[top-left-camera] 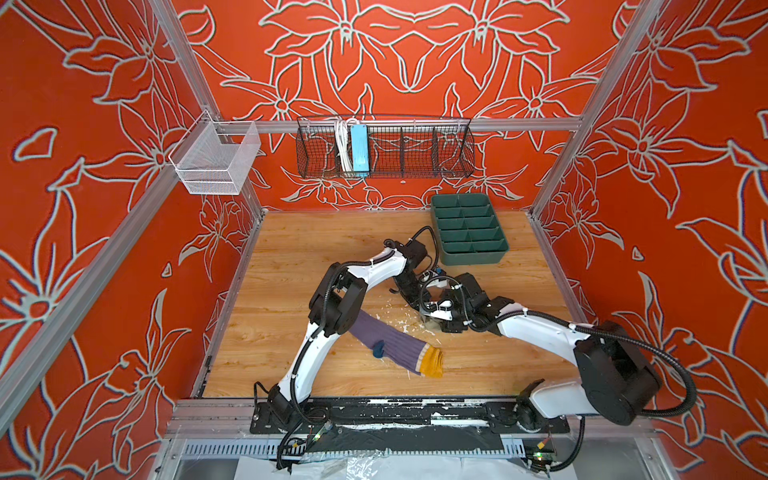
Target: Roll the socks
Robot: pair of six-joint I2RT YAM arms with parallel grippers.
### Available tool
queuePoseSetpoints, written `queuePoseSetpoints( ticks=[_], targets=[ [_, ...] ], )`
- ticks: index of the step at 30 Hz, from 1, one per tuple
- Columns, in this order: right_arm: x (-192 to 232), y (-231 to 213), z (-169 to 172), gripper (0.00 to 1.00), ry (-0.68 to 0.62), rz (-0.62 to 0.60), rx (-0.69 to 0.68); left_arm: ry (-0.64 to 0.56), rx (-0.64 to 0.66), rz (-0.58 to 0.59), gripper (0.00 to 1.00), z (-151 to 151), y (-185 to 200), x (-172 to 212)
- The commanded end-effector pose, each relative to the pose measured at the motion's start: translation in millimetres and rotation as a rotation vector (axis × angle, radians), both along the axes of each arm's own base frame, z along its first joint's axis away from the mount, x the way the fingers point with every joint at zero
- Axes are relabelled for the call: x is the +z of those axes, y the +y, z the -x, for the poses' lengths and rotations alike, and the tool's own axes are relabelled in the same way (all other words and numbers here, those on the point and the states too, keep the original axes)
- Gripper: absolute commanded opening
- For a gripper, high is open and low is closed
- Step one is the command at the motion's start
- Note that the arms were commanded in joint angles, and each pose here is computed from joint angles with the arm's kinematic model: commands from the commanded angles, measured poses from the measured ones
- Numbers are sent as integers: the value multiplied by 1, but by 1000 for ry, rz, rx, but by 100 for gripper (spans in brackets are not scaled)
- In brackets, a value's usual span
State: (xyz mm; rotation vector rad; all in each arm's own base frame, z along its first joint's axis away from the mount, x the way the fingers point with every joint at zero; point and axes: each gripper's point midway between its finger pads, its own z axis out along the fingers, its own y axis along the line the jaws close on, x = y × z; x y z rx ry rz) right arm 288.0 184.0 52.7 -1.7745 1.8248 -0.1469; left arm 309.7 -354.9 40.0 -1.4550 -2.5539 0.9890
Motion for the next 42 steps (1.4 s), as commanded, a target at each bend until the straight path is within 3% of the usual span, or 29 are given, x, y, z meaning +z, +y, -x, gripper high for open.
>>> queuePoseSetpoints(
  ticks=[1, 8, 13, 16, 18, 20, 24, 30, 37, 42],
  targets=[
    [-21, -9, 0, 81, 30, 71, 0, 144, -28, -165, 3, 35, 27, -34],
    [-42, 4, -4, 74, 71, 106, 29, 170, -21, -124, 3, 38, 20, -31],
    [-54, 9, 3, 64, 116, 128, 54, 192, -8, -72, 3, 37, 10, -26],
    [-62, 9, 8, 46, 162, 148, 53, 199, -1, -39, 3, 36, 5, -19],
    [-65, 7, 7, 22, 188, 167, 35, 194, -1, -23, 4, 36, 4, -13],
    [-68, 6, 7, 13, 211, 182, 8, 183, -3, 5, 9, 38, 2, -3],
    [-66, 7, 11, 0, 230, 174, 2, 109, -8, 82, 29, 41, 1, 23],
    [-54, 0, 22, 0, 218, 165, -5, -66, 2, 166, 49, 41, 9, 63],
    [-42, -14, 32, 0, 198, 151, -63, -236, 81, 247, 53, 37, 28, 99],
    [-17, -23, 26, 0, 126, 155, -105, -481, 297, 269, 53, 17, 58, 127]
  ],
)
